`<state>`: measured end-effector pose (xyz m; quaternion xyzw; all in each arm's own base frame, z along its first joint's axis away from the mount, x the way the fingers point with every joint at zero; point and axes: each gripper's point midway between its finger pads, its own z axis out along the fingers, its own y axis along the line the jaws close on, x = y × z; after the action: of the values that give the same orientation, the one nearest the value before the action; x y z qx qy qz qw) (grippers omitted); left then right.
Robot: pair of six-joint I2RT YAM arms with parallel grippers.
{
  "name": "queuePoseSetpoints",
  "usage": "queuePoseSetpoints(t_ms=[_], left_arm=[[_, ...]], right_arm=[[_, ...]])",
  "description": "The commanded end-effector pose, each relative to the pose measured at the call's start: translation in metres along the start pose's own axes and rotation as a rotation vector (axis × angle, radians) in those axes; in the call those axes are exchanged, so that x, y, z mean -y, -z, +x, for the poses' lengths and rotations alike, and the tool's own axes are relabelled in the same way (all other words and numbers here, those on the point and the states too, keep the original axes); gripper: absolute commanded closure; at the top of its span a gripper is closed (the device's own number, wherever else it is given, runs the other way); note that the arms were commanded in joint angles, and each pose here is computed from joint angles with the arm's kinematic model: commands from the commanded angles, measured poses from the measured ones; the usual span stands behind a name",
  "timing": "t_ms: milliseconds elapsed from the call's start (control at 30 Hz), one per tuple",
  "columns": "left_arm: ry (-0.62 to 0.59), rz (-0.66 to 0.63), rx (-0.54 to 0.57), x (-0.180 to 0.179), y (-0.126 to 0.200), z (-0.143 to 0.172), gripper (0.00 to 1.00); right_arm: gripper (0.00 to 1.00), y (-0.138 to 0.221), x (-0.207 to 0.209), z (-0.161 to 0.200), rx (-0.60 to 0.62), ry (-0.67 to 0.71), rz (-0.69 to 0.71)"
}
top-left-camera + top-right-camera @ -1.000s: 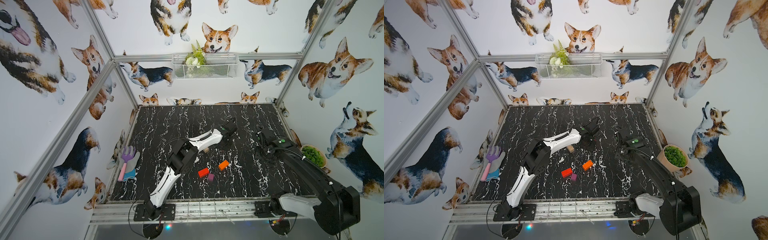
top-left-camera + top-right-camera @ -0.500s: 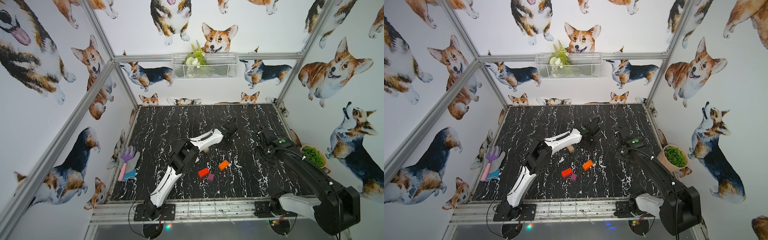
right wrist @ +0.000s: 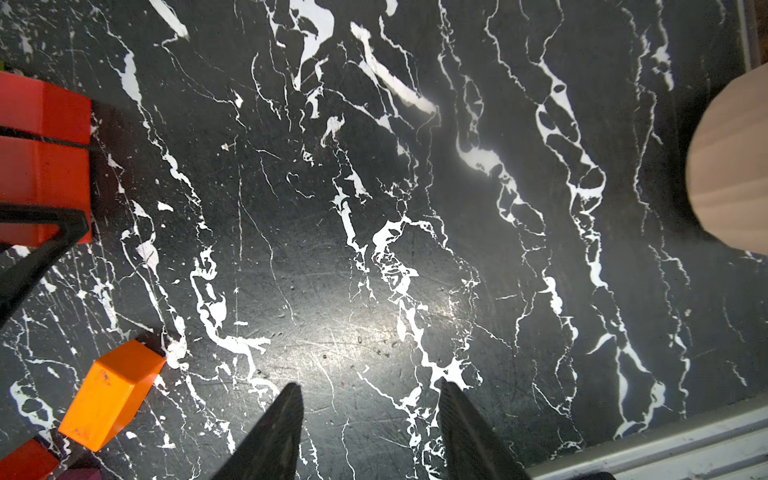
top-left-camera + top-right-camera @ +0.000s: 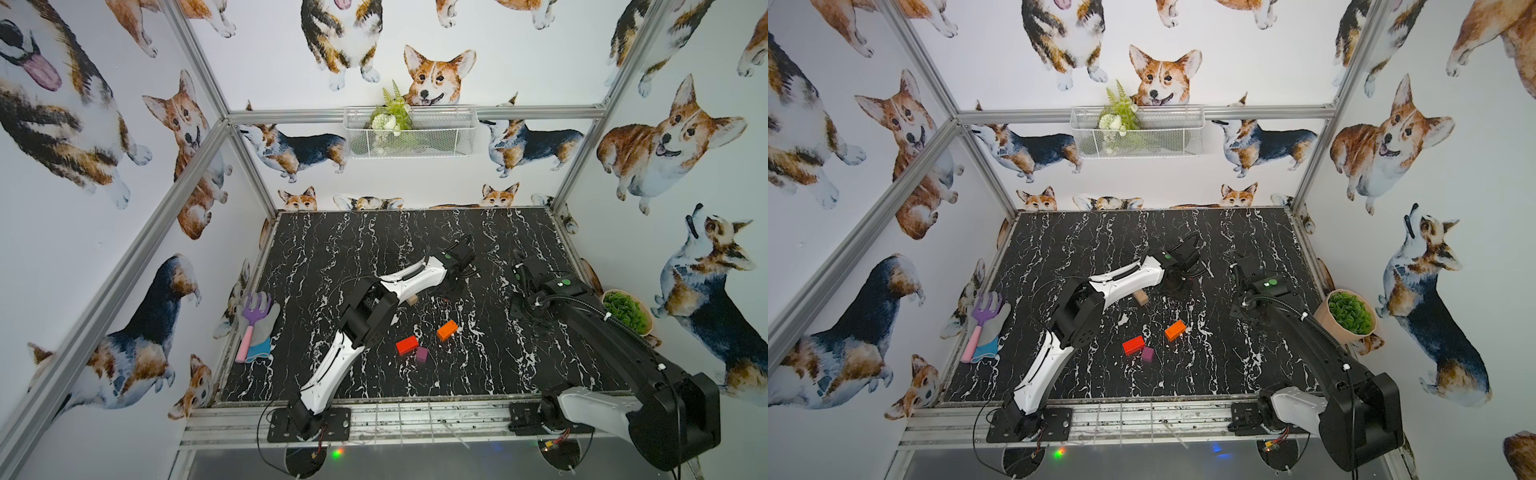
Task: Assemble a heart with building blocks
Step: Assemble the building block at the center of the board.
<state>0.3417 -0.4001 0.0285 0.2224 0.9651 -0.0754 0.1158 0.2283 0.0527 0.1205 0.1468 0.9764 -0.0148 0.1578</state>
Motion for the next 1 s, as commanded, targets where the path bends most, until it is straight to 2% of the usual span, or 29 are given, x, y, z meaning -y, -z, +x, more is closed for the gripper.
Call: queuePoseSetpoints(t_ms=[0, 233, 400, 500, 633, 733, 800, 967], left_arm=[[-0.004, -0.025, -0.016, -0.006, 0.002, 0.004, 0.59], [0.004, -0.028, -0.003, -0.007, 0.01, 0.003, 0.52], [0.009, -0.032, 0.027, -0.008, 0.033, -0.003, 0.5], [0.011, -0.034, 0.063, -0.01, 0.066, -0.005, 0.49], [0.039, -0.074, 0.182, -0.029, 0.137, -0.002, 0.46], [0.072, -0.099, 0.218, -0.051, 0.172, 0.026, 0.4], [0.11, -0.097, 0.198, -0.063, 0.176, 0.056, 0.39], [0.254, -0.068, 0.128, -0.088, 0.168, 0.137, 0.39]], right_arm=[[0.44, 0.001, -0.001, -0.001, 0.007, -0.008, -0.007], [0.44, 0.002, -0.001, -0.002, 0.01, -0.008, -0.009], [0.44, 0.006, -0.001, -0.003, 0.015, -0.008, -0.015], [0.45, 0.013, -0.004, -0.007, 0.028, -0.011, -0.036], [0.44, 0.021, -0.018, -0.008, 0.028, -0.003, -0.12], [0.41, 0.026, -0.036, -0.004, 0.006, 0.039, -0.204], [0.38, 0.032, -0.054, 0.003, 0.004, 0.115, -0.258], [0.29, 0.044, -0.116, 0.047, -0.008, 0.461, -0.327]])
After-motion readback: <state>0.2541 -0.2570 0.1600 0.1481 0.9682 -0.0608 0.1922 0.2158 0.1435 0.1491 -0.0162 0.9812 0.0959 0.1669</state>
